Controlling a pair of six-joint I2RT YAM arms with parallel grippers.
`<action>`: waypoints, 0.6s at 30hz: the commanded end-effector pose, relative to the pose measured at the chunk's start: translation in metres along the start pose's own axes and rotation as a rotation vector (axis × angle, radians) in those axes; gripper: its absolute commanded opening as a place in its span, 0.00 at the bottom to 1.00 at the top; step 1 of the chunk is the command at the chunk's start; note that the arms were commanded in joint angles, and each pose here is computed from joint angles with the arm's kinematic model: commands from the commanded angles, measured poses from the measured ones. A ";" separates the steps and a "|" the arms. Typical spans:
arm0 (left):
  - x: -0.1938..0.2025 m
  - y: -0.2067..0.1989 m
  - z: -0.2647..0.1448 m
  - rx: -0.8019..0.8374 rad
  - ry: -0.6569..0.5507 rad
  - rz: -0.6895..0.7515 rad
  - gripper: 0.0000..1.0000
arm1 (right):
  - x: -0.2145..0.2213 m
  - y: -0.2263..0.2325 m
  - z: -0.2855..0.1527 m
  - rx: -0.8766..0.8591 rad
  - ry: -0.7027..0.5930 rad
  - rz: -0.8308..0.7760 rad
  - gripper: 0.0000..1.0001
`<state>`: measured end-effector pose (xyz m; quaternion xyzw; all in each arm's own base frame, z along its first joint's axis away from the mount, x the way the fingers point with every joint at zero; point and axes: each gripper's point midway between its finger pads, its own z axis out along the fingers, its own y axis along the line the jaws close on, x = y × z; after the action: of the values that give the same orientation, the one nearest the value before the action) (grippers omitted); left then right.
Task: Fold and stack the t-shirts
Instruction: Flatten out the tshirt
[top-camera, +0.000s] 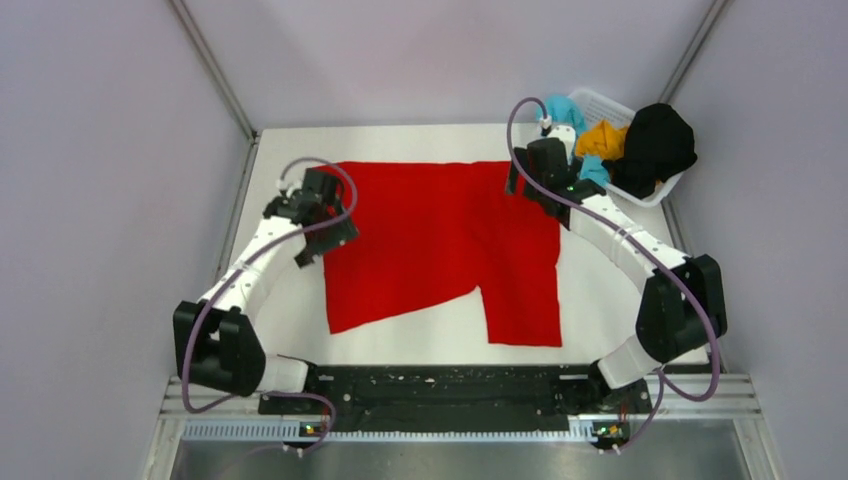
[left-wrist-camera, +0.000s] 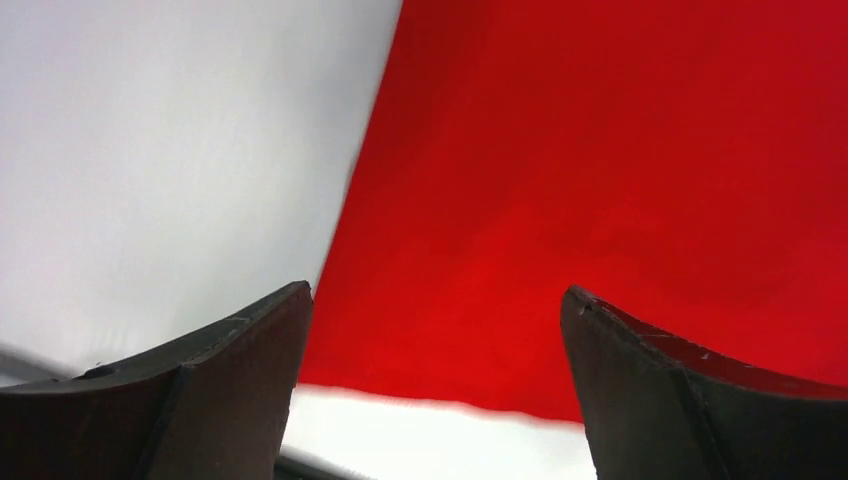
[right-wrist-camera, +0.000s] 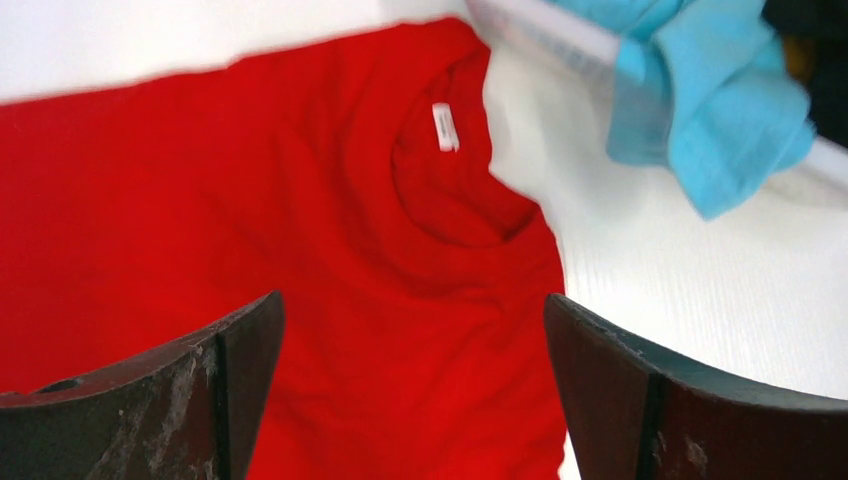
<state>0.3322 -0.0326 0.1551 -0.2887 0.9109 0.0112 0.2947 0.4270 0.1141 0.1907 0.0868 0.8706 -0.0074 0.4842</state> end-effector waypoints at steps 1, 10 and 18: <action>0.103 0.056 -0.013 -0.181 0.194 -0.007 0.99 | 0.029 -0.007 -0.005 -0.019 0.082 -0.003 0.99; 0.199 0.087 -0.006 -0.236 0.354 -0.054 0.85 | 0.044 -0.014 -0.004 0.007 0.109 -0.007 0.99; 0.195 0.076 0.029 -0.231 0.271 -0.109 0.66 | 0.049 -0.014 -0.009 -0.010 0.110 0.003 0.99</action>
<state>0.1521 -0.0614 0.0196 -0.3367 0.9345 0.0749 0.0877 0.3941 0.1094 0.1375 0.0741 0.9058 -0.0150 0.4169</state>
